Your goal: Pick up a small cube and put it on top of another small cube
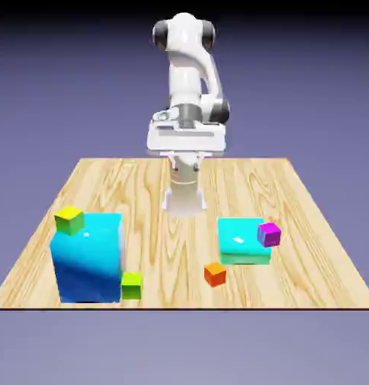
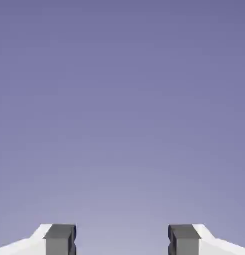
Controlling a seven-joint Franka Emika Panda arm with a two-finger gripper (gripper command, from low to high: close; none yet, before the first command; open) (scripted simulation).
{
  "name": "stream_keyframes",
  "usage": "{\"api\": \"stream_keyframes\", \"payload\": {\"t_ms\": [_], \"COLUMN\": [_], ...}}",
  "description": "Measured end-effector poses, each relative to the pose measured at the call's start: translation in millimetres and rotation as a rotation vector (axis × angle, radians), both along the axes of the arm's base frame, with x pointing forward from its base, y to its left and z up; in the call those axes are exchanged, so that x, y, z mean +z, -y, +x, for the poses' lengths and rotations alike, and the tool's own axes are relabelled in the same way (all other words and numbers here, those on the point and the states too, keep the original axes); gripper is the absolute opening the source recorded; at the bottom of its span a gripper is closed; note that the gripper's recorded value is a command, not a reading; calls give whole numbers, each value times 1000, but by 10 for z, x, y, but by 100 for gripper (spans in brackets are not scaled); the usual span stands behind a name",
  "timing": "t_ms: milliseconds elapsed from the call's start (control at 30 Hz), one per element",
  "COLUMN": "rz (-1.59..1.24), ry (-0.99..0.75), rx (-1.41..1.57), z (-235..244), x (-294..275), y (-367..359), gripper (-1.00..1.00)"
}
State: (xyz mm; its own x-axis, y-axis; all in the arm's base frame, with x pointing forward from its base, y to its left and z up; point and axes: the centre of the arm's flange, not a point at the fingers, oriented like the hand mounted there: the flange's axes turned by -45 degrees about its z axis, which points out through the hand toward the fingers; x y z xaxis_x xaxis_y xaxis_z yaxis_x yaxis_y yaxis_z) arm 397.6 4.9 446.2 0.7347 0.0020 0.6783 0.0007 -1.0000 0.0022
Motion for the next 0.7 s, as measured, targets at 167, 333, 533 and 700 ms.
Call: {"api": "stream_keyframes", "payload": {"t_ms": [167,333,533,700], "rz": [123,253,414,548], "ry": [-213,-425,-687,-915], "rx": [-190,-393,-649,-863], "z": [297,503,625,645], "x": [-553,-1163,-1899,-2444], "y": [-9,-39,-141,-303], "gripper": [0,0,0,0]}}
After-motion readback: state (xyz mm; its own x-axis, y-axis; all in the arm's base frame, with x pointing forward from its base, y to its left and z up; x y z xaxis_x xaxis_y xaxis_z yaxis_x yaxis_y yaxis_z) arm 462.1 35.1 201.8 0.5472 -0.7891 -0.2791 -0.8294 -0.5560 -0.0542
